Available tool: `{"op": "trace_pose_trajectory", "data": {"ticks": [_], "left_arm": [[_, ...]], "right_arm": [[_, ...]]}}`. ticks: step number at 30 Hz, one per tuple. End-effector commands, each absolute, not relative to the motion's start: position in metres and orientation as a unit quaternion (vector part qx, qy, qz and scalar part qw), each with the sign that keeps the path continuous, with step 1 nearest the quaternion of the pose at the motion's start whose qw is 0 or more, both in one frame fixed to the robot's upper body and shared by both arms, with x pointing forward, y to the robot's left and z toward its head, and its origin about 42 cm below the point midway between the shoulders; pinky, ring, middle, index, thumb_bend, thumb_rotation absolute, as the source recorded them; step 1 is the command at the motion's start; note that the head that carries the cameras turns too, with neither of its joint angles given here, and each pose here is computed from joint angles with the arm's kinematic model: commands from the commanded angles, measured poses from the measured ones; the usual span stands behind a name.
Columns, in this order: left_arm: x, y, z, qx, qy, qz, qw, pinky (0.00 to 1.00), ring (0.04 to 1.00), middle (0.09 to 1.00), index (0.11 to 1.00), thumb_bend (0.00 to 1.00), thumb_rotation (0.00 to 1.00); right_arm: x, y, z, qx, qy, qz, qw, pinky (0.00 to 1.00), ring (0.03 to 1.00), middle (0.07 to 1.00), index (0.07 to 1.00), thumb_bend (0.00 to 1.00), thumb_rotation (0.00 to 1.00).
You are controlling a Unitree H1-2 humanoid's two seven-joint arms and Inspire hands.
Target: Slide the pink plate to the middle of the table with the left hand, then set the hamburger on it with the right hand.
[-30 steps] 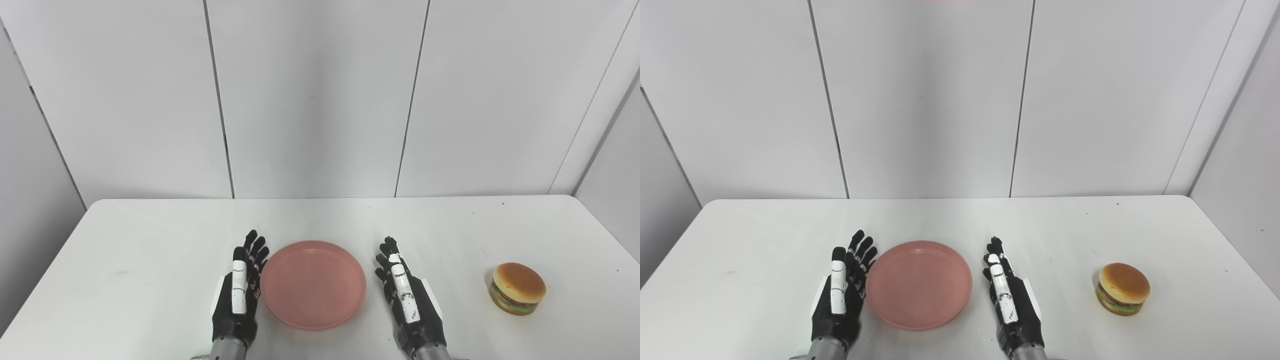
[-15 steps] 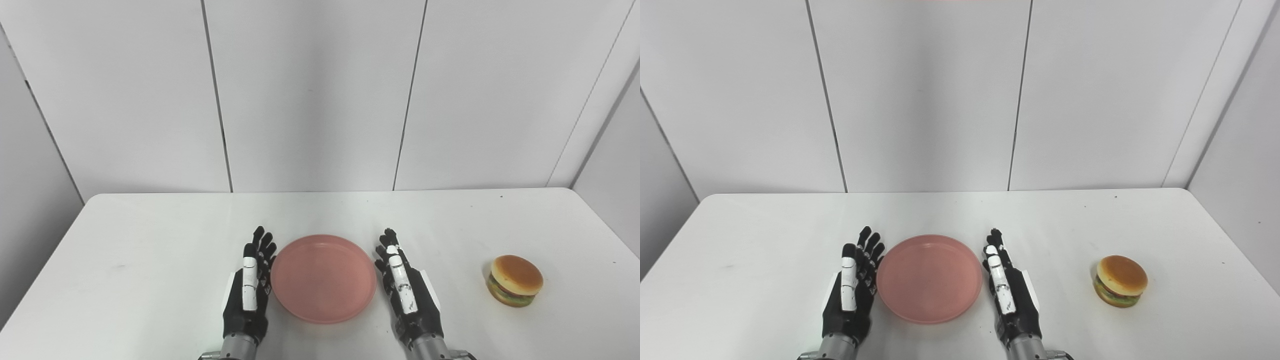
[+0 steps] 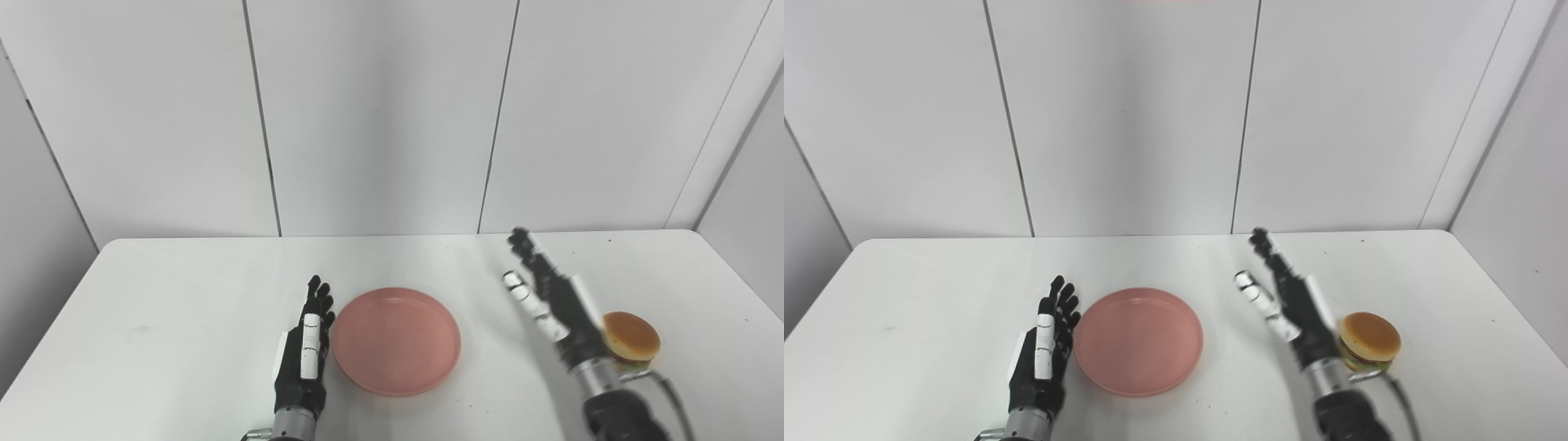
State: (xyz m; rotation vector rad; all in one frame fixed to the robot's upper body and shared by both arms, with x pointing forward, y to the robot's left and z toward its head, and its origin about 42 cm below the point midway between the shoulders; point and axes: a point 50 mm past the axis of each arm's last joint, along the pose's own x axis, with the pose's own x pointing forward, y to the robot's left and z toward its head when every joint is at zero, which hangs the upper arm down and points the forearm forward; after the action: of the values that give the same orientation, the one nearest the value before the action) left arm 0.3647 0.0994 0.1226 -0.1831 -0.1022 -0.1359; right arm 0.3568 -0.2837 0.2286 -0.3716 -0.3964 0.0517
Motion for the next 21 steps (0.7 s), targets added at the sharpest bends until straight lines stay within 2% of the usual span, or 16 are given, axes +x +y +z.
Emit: {"op": "trace_pose_trajectory", "data": {"ticks": [1, 3, 5, 7, 11, 13, 14, 18, 21], "left_arm": [[0.358, 0.098, 0.102, -0.089, -0.028, -0.061, 0.994, 1.0, 1.0, 1.0, 1.0, 0.74, 1.0], [0.358, 0.099, 0.102, -0.088, -0.027, -0.06, 0.994, 1.0, 1.0, 1.0, 1.0, 0.74, 1.0], [0.358, 0.102, 0.102, -0.088, -0.025, -0.057, 0.994, 1.0, 1.0, 1.0, 1.0, 0.73, 1.0], [0.357, 0.105, 0.102, -0.088, -0.026, -0.056, 0.994, 1.0, 1.0, 1.0, 1.0, 0.72, 1.0], [0.357, 0.111, 0.1, -0.079, -0.027, -0.057, 0.995, 1.0, 1.0, 1.0, 1.0, 0.72, 1.0], [0.358, 0.114, 0.1, -0.078, -0.025, -0.055, 0.995, 1.0, 1.0, 1.0, 1.0, 0.72, 1.0], [0.358, 0.115, 0.1, -0.077, -0.025, -0.056, 0.995, 1.0, 1.0, 1.0, 1.0, 0.71, 1.0], [0.358, 0.121, 0.099, -0.073, -0.022, -0.06, 0.995, 1.0, 1.0, 1.0, 1.0, 0.72, 1.0], [0.358, 0.125, 0.1, -0.065, -0.019, -0.063, 0.996, 1.0, 1.0, 1.0, 1.0, 0.75, 1.0]], "right_arm": [[0.357, -0.289, 0.26, -0.252, -0.226, 0.035, 0.94, 0.86, 0.887, 0.906, 0.922, 0.71, 0.73], [0.353, -0.299, 0.272, -0.289, -0.218, 0.039, 0.932, 0.82, 0.862, 0.89, 0.91, 0.7, 0.72], [0.348, -0.309, 0.284, -0.323, -0.193, 0.048, 0.925, 0.83, 0.9, 0.903, 0.89, 0.74, 0.59], [0.343, -0.318, 0.294, -0.373, -0.172, 0.051, 0.91, 0.83, 0.919, 0.913, 0.887, 0.75, 0.55], [0.339, -0.333, 0.303, -0.43, -0.149, 0.047, 0.889, 0.86, 0.918, 0.906, 0.858, 0.76, 0.38], [0.339, -0.34, 0.304, -0.448, -0.137, 0.038, 0.882, 0.83, 0.903, 0.9, 0.848, 0.77, 0.32], [0.339, -0.344, 0.304, -0.46, -0.131, 0.035, 0.878, 0.77, 0.87, 0.892, 0.844, 0.78, 0.28], [0.342, -0.356, 0.303, -0.499, -0.105, 0.027, 0.86, 0.73, 0.84, 0.883, 0.849, 0.8, 0.26], [0.347, -0.364, 0.301, -0.522, -0.085, 0.026, 0.848, 0.73, 0.853, 0.884, 0.854, 0.82, 0.25]]}}
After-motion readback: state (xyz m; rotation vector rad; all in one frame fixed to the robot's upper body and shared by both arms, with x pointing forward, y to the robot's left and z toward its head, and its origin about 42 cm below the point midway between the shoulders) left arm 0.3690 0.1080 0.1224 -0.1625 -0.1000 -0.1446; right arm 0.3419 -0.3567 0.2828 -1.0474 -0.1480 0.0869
